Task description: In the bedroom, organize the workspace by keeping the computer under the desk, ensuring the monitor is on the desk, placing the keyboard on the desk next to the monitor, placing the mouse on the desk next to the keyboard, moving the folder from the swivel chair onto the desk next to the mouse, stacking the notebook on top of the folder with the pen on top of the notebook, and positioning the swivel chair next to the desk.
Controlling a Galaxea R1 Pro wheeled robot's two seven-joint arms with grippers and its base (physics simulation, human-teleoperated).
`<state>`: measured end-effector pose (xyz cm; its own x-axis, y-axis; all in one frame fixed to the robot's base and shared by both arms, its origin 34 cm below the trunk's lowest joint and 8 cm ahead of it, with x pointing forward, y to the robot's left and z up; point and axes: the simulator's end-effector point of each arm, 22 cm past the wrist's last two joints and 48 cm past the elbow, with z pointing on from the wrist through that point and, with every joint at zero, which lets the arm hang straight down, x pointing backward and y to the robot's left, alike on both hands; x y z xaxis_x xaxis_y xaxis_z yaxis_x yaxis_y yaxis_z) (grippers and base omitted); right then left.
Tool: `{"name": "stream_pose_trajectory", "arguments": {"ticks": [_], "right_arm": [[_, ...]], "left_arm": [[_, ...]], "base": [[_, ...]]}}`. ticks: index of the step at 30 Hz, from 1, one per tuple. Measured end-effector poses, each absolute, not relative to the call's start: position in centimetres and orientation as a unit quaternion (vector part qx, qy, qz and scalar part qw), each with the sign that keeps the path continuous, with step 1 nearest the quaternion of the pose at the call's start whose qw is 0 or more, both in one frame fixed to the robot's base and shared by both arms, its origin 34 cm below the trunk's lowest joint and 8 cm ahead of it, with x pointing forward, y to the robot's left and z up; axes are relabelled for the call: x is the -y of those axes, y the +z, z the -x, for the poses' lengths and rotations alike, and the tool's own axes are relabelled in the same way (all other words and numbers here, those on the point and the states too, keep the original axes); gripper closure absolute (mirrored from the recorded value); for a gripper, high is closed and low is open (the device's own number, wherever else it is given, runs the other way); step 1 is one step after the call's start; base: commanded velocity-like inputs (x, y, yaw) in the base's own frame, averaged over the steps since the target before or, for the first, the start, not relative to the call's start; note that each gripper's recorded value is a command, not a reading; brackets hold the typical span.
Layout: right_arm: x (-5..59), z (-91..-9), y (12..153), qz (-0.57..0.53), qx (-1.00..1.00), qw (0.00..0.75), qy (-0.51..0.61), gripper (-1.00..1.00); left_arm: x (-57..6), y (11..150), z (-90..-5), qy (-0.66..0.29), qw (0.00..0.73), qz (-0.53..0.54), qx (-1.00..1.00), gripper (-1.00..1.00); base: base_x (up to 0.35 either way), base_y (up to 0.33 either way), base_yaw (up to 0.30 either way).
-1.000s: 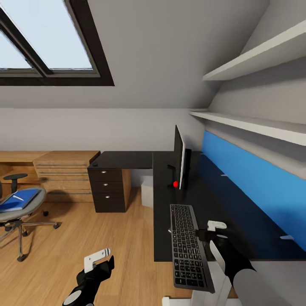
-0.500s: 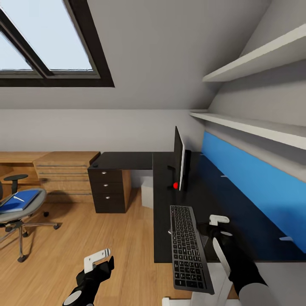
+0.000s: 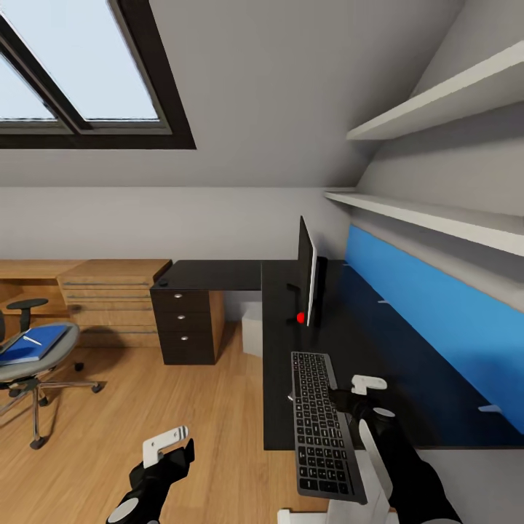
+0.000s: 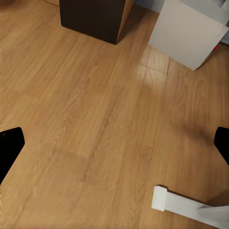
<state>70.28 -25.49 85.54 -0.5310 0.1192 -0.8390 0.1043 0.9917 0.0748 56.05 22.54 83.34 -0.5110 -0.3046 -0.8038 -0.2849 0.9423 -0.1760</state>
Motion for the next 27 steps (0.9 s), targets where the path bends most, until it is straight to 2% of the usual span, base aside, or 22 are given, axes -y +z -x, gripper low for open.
{"name": "stream_pose_trajectory", "arguments": {"ticks": [5,14,27], "right_arm": [[25.2,-70.4,85.8,-0.065,-0.873,0.484,0.011,-1.0],[24.5,-70.5,86.0,-0.068,-0.871,0.487,0.02,-1.0],[24.3,-70.5,85.9,-0.068,-0.871,0.487,0.022,-1.0]], "left_arm": [[-22.8,83.3,-56.1,-0.008,0.465,0.168,-0.869,-1.0],[-22.9,83.3,-56.1,-0.007,0.465,0.167,-0.869,-1.0],[-23.0,83.3,-56.1,-0.006,0.465,0.167,-0.869,-1.0]], "base": [[-0.163,0.0,0.0],[-0.317,0.014,0.0],[-0.335,0.14,0.0]]}}
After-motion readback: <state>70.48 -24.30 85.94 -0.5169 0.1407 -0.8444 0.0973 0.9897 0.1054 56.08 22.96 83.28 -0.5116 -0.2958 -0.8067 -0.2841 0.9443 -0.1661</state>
